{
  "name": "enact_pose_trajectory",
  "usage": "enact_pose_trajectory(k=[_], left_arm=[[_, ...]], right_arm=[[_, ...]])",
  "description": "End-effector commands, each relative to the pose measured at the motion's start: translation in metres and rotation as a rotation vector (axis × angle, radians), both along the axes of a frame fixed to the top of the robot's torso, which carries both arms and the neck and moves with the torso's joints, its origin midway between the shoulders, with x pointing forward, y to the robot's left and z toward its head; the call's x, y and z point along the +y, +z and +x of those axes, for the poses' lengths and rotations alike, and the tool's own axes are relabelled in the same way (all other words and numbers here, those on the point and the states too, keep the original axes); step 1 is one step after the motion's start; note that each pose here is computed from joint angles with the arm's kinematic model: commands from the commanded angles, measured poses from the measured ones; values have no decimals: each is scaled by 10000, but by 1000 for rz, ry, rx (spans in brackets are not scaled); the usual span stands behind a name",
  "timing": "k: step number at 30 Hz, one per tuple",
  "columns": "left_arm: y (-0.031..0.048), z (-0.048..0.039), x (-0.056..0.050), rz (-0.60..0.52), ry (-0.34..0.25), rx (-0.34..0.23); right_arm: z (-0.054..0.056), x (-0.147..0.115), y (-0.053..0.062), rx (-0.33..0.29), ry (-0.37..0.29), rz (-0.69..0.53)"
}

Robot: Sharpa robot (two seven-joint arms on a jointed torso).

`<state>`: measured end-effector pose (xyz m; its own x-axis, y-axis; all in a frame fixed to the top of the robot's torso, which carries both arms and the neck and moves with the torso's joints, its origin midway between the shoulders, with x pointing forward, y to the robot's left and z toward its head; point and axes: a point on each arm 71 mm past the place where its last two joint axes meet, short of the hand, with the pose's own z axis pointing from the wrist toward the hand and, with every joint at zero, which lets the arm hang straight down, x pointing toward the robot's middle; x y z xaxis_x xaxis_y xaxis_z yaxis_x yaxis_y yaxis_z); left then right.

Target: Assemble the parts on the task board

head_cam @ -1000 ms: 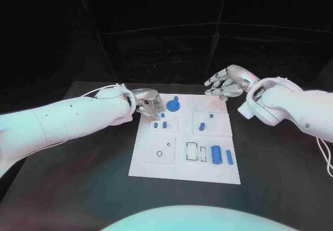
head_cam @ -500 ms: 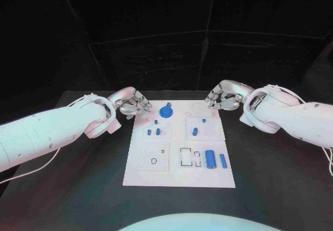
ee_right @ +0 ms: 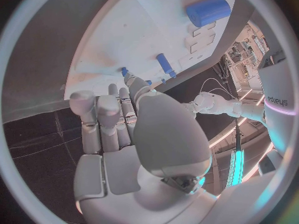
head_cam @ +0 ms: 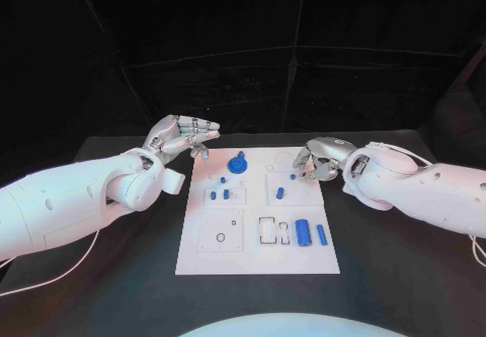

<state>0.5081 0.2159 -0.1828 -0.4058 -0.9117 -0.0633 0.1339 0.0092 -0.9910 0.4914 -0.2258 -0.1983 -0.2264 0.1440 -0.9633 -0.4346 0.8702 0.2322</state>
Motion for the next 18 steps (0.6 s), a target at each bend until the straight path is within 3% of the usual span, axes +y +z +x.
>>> enact_pose_trajectory(k=[1,18], left_arm=[[39,-17,10,-146,27,17],[41,-94,-52,-176,7,36]], right_arm=[[-13,57,-16,-11,34,-46],[31,188,-136,26,60,-72]])
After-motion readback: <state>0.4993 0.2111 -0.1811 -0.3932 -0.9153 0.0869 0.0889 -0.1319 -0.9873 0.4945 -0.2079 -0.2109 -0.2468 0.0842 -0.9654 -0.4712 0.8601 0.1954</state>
